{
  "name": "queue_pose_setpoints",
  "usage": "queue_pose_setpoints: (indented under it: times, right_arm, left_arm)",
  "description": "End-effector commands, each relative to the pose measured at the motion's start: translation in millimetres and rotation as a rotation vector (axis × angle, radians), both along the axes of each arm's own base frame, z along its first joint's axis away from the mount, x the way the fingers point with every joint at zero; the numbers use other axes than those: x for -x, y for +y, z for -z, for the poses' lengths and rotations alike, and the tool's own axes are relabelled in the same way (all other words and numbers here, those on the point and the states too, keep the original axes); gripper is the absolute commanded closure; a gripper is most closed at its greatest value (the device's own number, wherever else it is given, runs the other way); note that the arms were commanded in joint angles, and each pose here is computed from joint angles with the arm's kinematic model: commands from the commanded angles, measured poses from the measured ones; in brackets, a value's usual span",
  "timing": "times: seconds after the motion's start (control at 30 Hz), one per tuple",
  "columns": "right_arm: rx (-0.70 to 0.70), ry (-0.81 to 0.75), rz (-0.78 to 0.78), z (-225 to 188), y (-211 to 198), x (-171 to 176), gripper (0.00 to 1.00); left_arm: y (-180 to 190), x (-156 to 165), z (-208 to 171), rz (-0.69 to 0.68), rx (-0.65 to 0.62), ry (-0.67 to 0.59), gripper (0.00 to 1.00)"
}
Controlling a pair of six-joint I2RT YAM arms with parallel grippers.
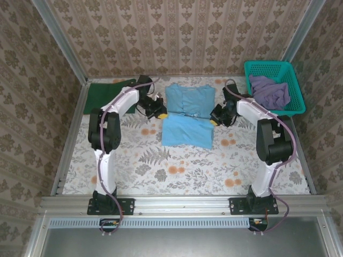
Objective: Fold and stack the t-shirts
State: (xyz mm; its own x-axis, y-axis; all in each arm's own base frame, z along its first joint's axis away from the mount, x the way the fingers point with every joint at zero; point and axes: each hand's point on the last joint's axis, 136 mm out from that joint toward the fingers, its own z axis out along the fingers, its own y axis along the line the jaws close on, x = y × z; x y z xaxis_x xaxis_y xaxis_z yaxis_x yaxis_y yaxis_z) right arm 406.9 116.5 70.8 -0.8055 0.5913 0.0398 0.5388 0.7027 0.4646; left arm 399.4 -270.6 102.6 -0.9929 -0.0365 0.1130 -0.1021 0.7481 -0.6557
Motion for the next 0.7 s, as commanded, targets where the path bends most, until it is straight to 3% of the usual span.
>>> queue_pose_setpoints:
  times: [0.0, 0.27, 0.47, 0.6, 0.67]
  right_arm:
    - [-0.008, 0.03, 0.0, 2, -4, -5, 1.0]
    - [-0.036, 0.064, 0.011, 11, -2, -26, 1.0]
    - [-0.025, 0.079, 0.008, 13, -3, -45, 0.92]
    - [-0.018, 0.075, 0.028, 8, -8, -55, 0.9]
    - [-0.015, 0.078, 0.037, 4, -12, -59, 0.79]
  left_arm:
    - [-1, -3, 3, -0.017, 0.007, 0.057, 0.99]
    - [-1, -22, 26, -0.065, -0.018, 0.103, 0.95]
    - [2, -43, 30, -0.155, -0.01, 0.103, 0.91]
    - [2, -60, 21, -0.215, 0.021, 0.076, 0.73]
    - [4, -66, 18, -0.239, 0.027, 0.082, 0.59]
